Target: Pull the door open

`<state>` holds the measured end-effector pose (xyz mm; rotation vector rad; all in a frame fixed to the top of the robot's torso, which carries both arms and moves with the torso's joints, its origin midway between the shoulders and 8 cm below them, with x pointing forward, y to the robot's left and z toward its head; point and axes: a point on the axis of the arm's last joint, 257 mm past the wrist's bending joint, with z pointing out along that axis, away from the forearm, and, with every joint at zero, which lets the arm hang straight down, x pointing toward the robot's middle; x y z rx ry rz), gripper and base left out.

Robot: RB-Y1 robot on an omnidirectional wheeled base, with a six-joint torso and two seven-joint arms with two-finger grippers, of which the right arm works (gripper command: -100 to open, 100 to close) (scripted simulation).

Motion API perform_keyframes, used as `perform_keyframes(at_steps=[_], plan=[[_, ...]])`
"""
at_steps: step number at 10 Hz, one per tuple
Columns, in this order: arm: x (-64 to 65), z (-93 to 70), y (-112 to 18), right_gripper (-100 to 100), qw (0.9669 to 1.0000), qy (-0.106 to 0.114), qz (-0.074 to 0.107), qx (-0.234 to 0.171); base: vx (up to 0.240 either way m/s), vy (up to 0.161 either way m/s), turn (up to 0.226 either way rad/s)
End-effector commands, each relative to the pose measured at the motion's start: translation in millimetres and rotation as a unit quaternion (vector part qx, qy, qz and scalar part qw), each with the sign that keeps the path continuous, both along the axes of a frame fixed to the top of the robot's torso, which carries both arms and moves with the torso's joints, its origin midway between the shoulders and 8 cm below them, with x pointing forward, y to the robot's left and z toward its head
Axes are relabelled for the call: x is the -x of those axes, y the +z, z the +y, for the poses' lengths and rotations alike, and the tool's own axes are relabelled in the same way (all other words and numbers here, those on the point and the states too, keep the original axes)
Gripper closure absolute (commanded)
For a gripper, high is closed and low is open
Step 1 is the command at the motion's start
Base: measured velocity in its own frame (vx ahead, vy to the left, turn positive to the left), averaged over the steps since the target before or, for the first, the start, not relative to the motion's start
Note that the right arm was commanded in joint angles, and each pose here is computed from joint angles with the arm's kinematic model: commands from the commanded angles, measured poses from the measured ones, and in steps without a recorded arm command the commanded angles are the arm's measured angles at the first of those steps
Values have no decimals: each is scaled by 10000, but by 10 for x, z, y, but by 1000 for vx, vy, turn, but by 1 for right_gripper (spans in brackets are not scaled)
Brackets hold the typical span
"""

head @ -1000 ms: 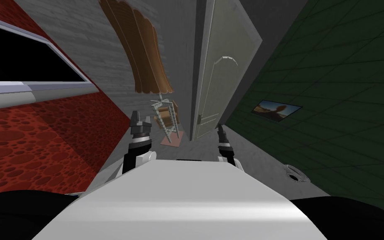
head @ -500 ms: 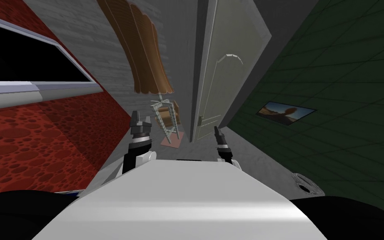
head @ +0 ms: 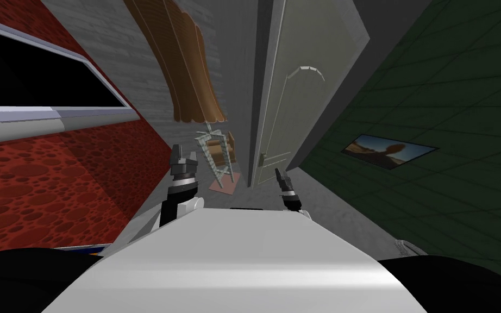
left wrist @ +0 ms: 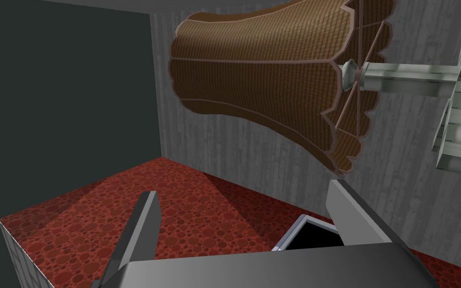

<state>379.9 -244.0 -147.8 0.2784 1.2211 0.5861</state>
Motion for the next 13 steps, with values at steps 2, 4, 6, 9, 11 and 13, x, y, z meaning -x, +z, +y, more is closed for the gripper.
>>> perform_keyframes(at_steps=[2, 4, 6, 9, 11, 13], plan=[[14, 78, -183, -100, 9989, 7, 144, 454, 76, -54, 71], [34, 133, -323, -100, 9967, 23, 251, 774, 92, -57, 67], [58, 189, -464, -100, 9934, 50, 357, 1089, 90, -66, 72], [100, 271, -668, -100, 9871, 104, 502, 1517, 87, -67, 62], [131, 325, -797, -100, 9822, 148, 590, 1778, 85, -58, 55], [165, 378, -922, -100, 9768, 198, 672, 2022, 87, -49, 47]])
